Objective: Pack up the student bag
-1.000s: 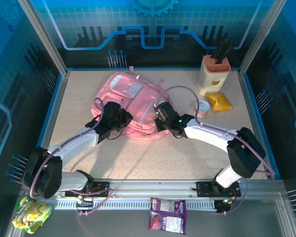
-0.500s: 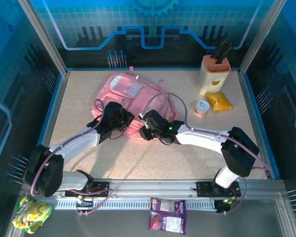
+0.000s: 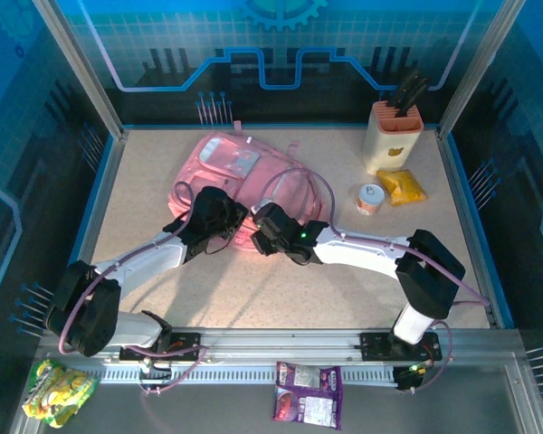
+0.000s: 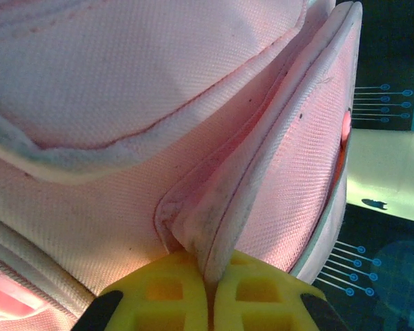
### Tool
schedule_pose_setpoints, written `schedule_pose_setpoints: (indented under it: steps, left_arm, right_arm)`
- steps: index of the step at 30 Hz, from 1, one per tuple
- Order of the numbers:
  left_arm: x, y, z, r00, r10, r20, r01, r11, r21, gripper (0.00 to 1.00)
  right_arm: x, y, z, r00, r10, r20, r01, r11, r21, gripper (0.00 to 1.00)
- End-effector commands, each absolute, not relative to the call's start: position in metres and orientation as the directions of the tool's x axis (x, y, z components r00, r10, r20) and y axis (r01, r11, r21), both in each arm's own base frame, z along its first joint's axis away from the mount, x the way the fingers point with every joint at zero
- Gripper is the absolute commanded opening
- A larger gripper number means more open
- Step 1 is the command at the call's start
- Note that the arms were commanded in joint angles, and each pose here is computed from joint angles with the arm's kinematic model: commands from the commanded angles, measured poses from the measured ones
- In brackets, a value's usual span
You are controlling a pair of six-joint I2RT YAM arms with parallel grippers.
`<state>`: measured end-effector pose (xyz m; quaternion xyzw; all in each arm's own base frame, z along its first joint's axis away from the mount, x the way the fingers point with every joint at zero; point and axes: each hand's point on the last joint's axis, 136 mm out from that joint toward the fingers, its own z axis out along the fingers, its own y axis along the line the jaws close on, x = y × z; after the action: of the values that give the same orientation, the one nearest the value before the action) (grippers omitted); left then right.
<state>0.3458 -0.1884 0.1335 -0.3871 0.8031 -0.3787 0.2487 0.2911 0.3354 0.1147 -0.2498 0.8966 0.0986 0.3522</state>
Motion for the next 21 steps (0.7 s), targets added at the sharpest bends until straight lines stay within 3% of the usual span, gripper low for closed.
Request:
schedule_pose_setpoints:
  steps: [1,7,16,21]
  left_arm:
    - [0.34,-0.223,0.162,-0.646,-0.762,-0.045,-0.35,0.348,-0.869,0.0]
    - [0.337,-0.243,0.175,-0.659,-0.752,0.002,-0.334,0.29,-0.897,0.0]
    - [0.337,-0.249,0.172,-0.66,-0.751,0.016,-0.335,0.276,-0.901,0.0]
    - [0.336,-0.246,0.173,-0.656,-0.755,0.008,-0.333,0.28,-0.9,0.0]
  right_arm:
    - [0.314,0.354,0.159,-0.524,-0.283,-0.803,-0.481,0.877,0.004,0.47]
    - [0.317,0.364,0.163,-0.509,-0.281,-0.813,-0.484,0.875,0.001,0.37]
    - [0.324,0.37,0.16,-0.51,-0.288,-0.81,-0.467,0.884,-0.02,0.33]
    - [0.334,0.361,0.156,-0.51,-0.311,-0.802,-0.423,0.902,-0.081,0.23]
